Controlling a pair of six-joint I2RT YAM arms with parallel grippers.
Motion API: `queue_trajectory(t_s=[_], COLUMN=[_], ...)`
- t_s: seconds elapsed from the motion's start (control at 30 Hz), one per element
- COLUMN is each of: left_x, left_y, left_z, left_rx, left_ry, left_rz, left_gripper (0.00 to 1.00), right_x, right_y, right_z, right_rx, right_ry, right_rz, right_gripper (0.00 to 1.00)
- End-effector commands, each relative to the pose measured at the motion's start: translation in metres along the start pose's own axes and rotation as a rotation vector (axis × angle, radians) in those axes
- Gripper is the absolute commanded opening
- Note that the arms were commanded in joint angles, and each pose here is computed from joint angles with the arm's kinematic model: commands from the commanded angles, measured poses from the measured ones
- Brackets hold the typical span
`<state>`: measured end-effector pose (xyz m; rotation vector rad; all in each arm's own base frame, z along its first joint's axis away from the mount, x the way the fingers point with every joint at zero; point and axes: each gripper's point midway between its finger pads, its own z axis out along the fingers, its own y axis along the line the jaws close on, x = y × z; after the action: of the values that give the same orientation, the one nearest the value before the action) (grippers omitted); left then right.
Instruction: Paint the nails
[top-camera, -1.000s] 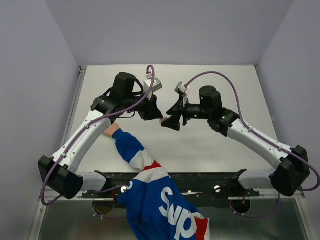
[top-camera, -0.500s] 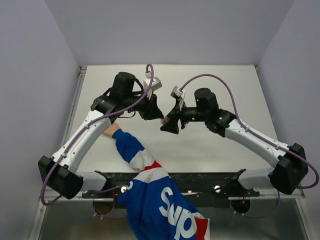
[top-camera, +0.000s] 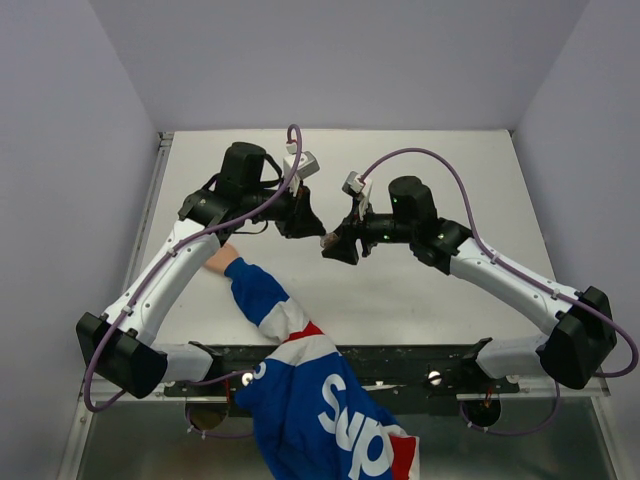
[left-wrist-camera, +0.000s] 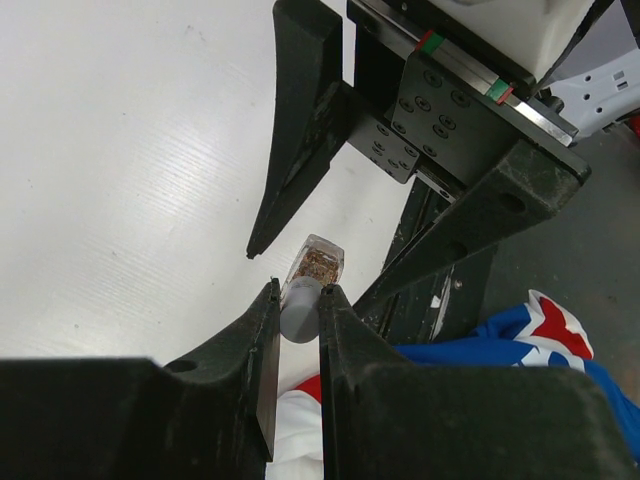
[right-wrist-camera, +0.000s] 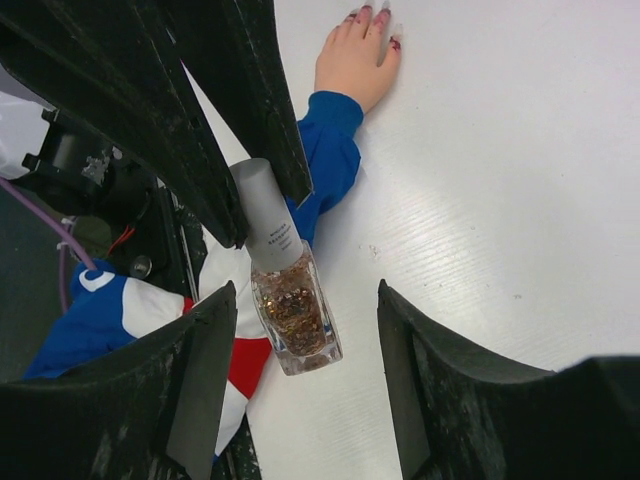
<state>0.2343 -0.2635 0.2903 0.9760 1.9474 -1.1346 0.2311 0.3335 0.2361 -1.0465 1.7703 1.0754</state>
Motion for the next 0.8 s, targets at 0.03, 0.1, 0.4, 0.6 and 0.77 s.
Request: queue_trajectory(t_s=[0.03,0.1,0.4,0.6,0.77], left_x=[-0.0056,-0.0059,-0.0046,-0.0046,-0.0057], left_y=[-0.0099,-0.0110,-0.0112,-0.0112,-0.0100], left_z=[-0.0060,-0.0066,-0.0070,-0.0071,-0.0068], left_rx=[0.043,0.044,0.046,0.046,0.045], left_ry=[-0.014,-0.013,-0.009,-0.009,-0.011], left_rz=[0.017,0.022,0.019,0.018,0.011], left_gripper=[0.00,0.00,0.00,0.00,0.00], right_x=[-0.0022,-0.0034,-0.0070,-0.0084,-0.0078], right_y=[0.0014,0.0010,0.0038,0.0058,0.0096], right_z=[-0.0041,-0.0043,-0.0053,-0.0057,-0.0058], right_rx=[0.021,0.022,0.014,0.005,-0.016], right_ry=[-0.005,-0.010,-0.021,-0.024,-0.022], right_rz=[-0.021,-0.023,-0.027,-0.028,-0.026], right_gripper=[0.01,0.01,0.01,0.01,0.01])
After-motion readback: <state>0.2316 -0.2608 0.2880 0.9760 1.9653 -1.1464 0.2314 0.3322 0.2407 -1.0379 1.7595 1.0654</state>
